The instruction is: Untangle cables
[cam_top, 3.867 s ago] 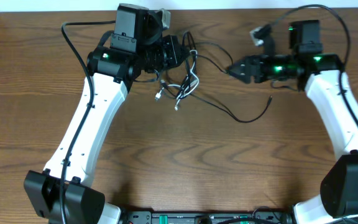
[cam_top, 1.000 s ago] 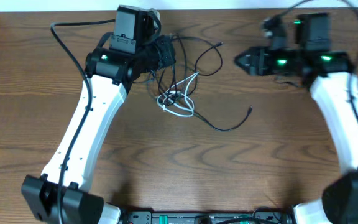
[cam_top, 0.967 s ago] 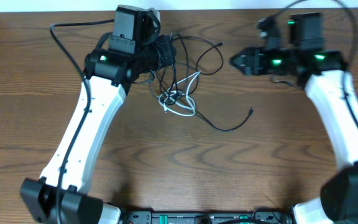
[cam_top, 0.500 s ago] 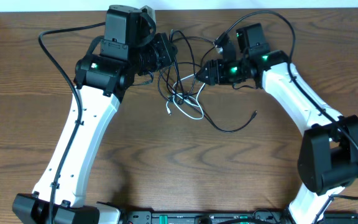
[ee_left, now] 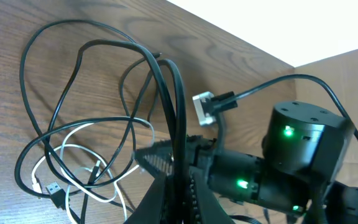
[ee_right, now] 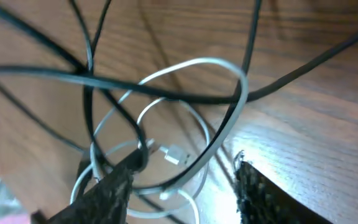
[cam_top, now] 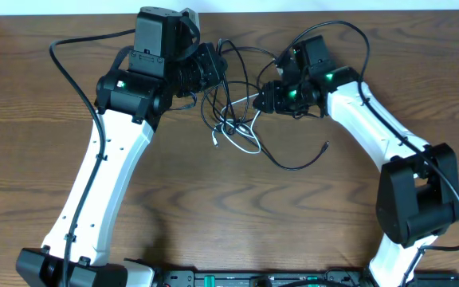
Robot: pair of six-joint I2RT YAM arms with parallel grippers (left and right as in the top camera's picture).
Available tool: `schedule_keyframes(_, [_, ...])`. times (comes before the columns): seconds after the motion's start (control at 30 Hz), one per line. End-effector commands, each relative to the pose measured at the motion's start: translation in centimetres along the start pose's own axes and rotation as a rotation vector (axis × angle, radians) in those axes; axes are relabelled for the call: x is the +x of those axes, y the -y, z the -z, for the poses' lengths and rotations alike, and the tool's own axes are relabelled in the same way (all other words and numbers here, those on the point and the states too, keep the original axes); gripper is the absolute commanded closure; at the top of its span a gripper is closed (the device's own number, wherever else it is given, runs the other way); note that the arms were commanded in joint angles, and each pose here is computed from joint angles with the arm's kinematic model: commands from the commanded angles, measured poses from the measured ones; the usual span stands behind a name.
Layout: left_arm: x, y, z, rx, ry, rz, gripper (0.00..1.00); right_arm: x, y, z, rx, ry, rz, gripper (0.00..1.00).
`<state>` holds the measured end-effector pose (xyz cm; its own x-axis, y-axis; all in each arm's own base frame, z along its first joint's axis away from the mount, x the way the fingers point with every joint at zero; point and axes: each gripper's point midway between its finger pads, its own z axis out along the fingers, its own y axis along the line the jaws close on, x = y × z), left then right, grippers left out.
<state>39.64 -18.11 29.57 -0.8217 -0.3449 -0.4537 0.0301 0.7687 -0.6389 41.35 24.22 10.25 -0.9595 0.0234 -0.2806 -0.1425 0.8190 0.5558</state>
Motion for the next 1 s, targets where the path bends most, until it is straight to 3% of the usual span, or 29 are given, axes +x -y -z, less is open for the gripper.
schedule_keyframes(0.0, [-0.2, 0.7, 0.5, 0.024, 0.005, 0.005, 0.92, 0.4, 1.3, -2.8, 0.103, 0.004, -0.026, 0.56])
schedule_keyframes(0.13, [-0.2, 0.7, 0.5, 0.024, 0.006, 0.005, 0.92, 1.2, 3.3, -5.2, 0.205, -0.003, -0.048, 0.61])
schedule_keyframes(0.2, [-0.3, 0.4, 0.5, 0.010, 0.015, 0.006, 0.93, 1.1, 3.9, -5.5, 0.228, 0.003, -0.053, 0.76])
schedule_keyframes(0.23, [-0.5, 0.1, 0.5, -0.007, 0.023, 0.007, 0.92, 0.9, 4.2, -5.3, 0.236, 0.010, -0.053, 0.96])
schedule_keyframes(0.27, [-0.6, -0.3, 0.4, -0.027, 0.030, 0.010, 0.93, 0.5, 4.1, -4.8, 0.233, 0.020, -0.044, 0.99])
schedule_keyframes(0.47, [-0.9, -3.2, -0.5, -0.162, 0.053, 0.013, 0.92, -2.0, 3.9, 1.2, 0.239, 0.099, 0.031, 0.99])
schedule_keyframes(0.63, [-0.4, -7.7, -1.0, -0.378, 0.045, 0.028, 0.92, -3.0, 3.2, 9.1, 0.241, 0.184, 0.098, 0.99])
schedule_keyframes(0.87, [1.8, -11.5, -3.1, -0.514, -0.065, 0.056, 0.92, -4.0, 4.1, 22.2, 0.284, 0.427, 0.086, 0.99])
schedule_keyframes(0.97, [3.0, -12.8, -3.9, -0.554, -0.127, 0.054, 0.92, -4.3, 4.3, 28.6, 0.183, 0.569, 0.064, 0.99])
